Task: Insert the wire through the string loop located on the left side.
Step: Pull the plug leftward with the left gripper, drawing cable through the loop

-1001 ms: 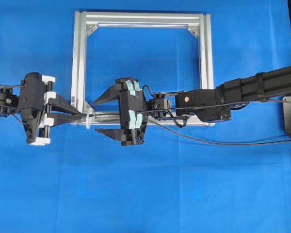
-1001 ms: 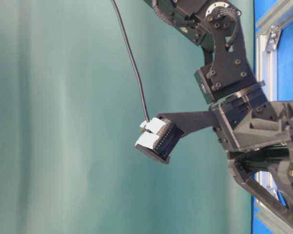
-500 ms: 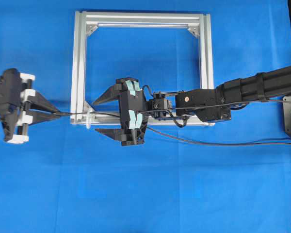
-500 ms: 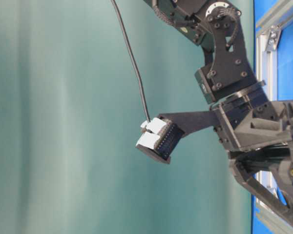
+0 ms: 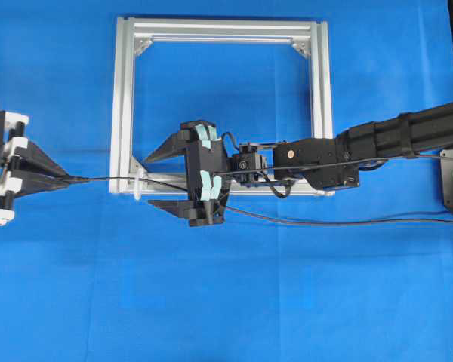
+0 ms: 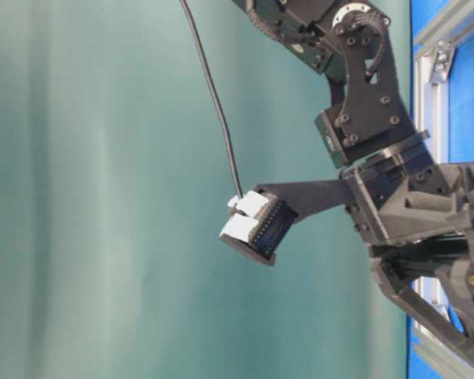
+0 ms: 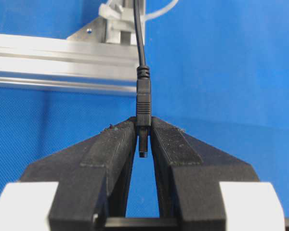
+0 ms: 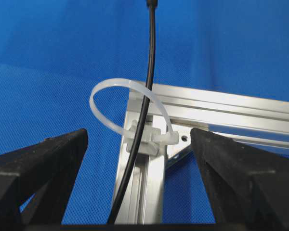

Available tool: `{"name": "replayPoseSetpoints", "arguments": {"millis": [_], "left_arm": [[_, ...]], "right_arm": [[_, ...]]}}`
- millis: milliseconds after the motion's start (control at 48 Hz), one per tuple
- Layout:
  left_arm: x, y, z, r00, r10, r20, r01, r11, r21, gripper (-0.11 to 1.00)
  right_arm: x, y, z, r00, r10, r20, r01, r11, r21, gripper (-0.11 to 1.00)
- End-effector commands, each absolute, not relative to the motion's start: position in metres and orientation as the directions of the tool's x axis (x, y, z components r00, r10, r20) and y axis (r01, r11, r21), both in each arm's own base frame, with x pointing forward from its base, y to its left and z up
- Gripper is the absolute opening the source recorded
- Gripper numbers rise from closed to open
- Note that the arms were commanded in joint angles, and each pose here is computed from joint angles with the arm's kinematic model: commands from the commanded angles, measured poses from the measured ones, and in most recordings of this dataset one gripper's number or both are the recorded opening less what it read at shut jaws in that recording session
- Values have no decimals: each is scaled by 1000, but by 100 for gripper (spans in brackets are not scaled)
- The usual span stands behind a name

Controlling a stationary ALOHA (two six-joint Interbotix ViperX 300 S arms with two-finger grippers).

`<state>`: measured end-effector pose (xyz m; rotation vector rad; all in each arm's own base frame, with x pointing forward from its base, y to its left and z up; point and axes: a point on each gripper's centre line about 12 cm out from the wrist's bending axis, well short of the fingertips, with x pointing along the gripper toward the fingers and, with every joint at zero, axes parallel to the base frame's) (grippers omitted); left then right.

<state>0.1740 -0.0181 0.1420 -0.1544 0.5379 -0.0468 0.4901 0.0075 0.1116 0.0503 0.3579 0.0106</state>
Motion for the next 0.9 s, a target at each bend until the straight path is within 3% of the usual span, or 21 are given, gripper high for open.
{"name": "replayPoseSetpoints", "arguments": {"millis": [0,876], "left_arm": [[173,-19,150,874,-91,-477,13,986,-165,8],[170,-14,155,891,-74,-447,12,990,-139,8]], "right_arm": [[494,9,130,952,21,-306,-4,998,55,94],[495,11,132,953,25,-302,-10,999,54,94]]}}
